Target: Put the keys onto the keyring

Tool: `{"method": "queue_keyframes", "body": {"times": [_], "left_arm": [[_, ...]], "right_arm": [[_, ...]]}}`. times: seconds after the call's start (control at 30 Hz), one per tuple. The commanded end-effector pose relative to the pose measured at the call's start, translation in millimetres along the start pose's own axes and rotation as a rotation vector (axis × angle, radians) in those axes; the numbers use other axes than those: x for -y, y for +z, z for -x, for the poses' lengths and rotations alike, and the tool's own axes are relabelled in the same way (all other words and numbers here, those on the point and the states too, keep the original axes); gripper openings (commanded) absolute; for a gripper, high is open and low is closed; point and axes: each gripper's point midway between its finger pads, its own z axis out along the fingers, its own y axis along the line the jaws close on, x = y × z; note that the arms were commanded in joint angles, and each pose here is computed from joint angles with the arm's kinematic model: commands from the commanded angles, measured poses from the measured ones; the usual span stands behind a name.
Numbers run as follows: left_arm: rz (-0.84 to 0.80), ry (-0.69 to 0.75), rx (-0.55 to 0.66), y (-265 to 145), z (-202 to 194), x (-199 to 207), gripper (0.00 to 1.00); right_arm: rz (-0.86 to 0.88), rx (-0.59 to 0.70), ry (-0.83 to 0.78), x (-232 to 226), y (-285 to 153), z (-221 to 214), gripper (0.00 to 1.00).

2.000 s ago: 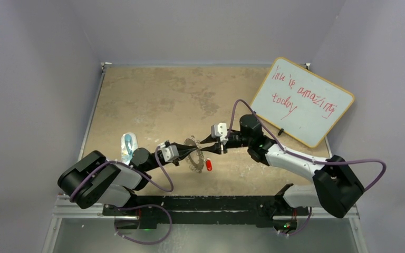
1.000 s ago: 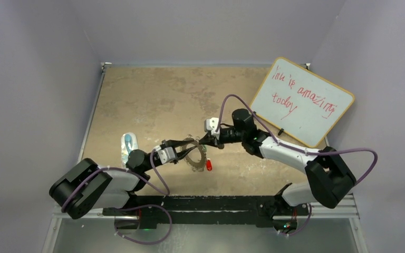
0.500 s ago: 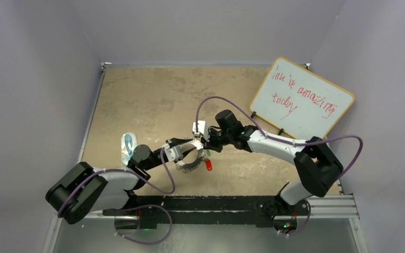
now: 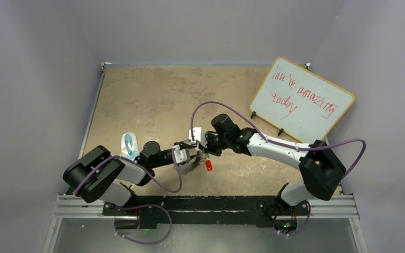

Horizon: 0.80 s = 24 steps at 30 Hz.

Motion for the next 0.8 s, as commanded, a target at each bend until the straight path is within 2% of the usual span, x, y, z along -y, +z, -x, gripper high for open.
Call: {"method": "queue_keyframes", "body": {"times": [0.0,0.13,0.4,0.77], "left_arm": [[-0.041,0.074,0.088,14,24,-3,0.33],[-0.065,0.078,0.092,18,23,0,0.22],[-0.085,0.078,0.07,20,18,4,0.11],[-0.084,0.083,0.017,28,9,4,0.12]], "right_arm": [[-0.006,0.073,-0.059,3,-9,26,0.0],[-0.001,0.076,-0.062,2,-9,27,0.0],[-0.005,0.077,-0.065,3,-9,28,0.0],[-0.002,0.087,-0.069,3,-10,31,0.0]]}}
